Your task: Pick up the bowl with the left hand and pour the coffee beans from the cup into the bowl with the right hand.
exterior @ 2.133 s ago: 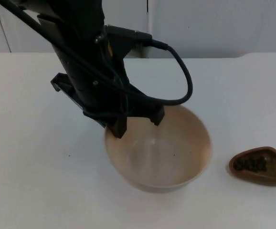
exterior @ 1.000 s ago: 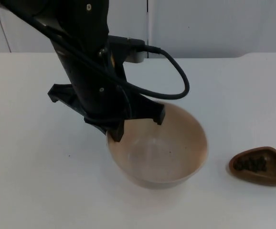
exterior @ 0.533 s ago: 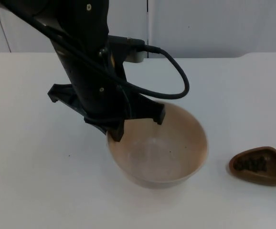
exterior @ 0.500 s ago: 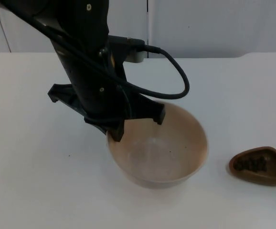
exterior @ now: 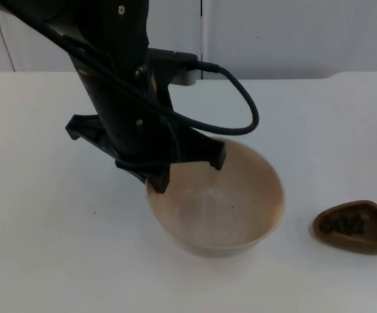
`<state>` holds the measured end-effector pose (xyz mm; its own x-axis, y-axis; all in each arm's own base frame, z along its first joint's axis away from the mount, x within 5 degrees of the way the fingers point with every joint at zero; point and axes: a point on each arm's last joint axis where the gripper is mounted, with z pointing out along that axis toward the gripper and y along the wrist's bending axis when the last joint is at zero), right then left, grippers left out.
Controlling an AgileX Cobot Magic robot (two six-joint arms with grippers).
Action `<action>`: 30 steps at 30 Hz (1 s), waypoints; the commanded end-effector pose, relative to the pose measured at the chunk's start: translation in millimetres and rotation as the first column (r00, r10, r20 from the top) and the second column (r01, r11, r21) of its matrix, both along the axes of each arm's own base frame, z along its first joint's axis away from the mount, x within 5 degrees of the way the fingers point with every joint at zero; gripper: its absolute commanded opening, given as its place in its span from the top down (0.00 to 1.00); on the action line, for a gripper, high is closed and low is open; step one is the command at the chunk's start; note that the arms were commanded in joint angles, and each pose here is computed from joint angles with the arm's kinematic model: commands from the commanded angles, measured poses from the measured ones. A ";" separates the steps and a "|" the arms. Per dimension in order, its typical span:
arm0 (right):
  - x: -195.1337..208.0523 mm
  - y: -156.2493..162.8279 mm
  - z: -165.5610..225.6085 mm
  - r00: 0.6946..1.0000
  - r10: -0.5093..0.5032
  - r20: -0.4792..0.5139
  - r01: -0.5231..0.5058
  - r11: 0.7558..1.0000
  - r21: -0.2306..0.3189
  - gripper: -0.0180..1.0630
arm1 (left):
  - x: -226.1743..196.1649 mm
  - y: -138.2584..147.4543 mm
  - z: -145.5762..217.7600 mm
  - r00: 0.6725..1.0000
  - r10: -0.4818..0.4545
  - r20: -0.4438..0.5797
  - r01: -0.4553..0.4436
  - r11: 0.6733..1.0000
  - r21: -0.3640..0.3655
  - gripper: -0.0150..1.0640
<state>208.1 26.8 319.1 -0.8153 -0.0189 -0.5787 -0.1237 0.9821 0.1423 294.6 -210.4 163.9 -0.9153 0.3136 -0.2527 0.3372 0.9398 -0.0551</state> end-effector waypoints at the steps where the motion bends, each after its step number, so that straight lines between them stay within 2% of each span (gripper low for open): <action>1: 11.4 3.0 -0.8 0.999 0.006 -0.048 -0.005 1.000 0.010 0.01 | 0.6 -2.6 2.3 1.000 0.002 0.015 -0.001 1.000 -0.009 0.99; 7: 24.6 19.7 -7.4 0.995 0.056 -0.084 -0.056 0.998 0.008 0.01 | 0.6 -2.6 2.3 1.000 0.002 0.015 -0.001 1.000 -0.009 0.99; 10: 30.9 29.6 -13.3 0.992 0.066 -0.108 -0.069 0.997 -0.024 0.01 | 0.6 -2.6 2.3 1.000 0.002 0.015 -0.001 1.000 -0.009 0.99; 11: 35.7 36.3 -17.5 0.990 0.062 -0.126 -0.070 0.996 -0.060 0.01 | 0.6 -2.6 2.3 1.000 0.002 0.015 -0.001 1.000 -0.009 0.99; 14: 43.7 52.3 -25.5 0.986 0.054 -0.158 -0.073 0.991 -0.115 0.01 | 0.6 -2.6 2.3 1.000 0.002 0.015 -0.001 1.000 -0.009 0.99; 16: 46.0 58.3 -26.9 0.985 0.058 -0.160 -0.078 0.989 -0.125 0.01 | 0.6 -2.6 2.3 1.000 0.002 0.015 -0.001 1.000 -0.009 0.99; 18: 54.0 70.3 -35.5 0.983 0.030 -0.180 -0.059 0.985 -0.161 0.01 | 0.6 -2.6 2.3 1.000 0.002 0.015 -0.001 1.000 -0.009 0.99; 20: 56.4 75.0 -37.7 0.983 0.020 -0.184 -0.053 0.983 -0.174 0.02 | 0.6 -2.7 2.3 1.000 0.003 0.015 -0.003 1.000 -0.011 0.99; 23: 64.9 86.6 -51.9 0.979 -0.011 -0.204 -0.038 0.971 -0.237 0.02 | 0.6 -2.7 2.3 1.000 0.003 0.015 -0.003 1.000 -0.011 0.99; 30: 74.8 94.3 -75.1 0.968 -0.030 -0.248 -0.040 0.962 -0.269 0.02 | 0.6 -2.7 2.3 1.000 0.003 0.015 -0.003 1.000 -0.011 0.99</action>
<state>281.0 119.2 243.2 -0.9362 -0.1479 -0.3189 -0.1225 0.9876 -0.0984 294.6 -210.4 163.9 -0.9162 0.3112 -0.2526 0.3349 0.9406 -0.0558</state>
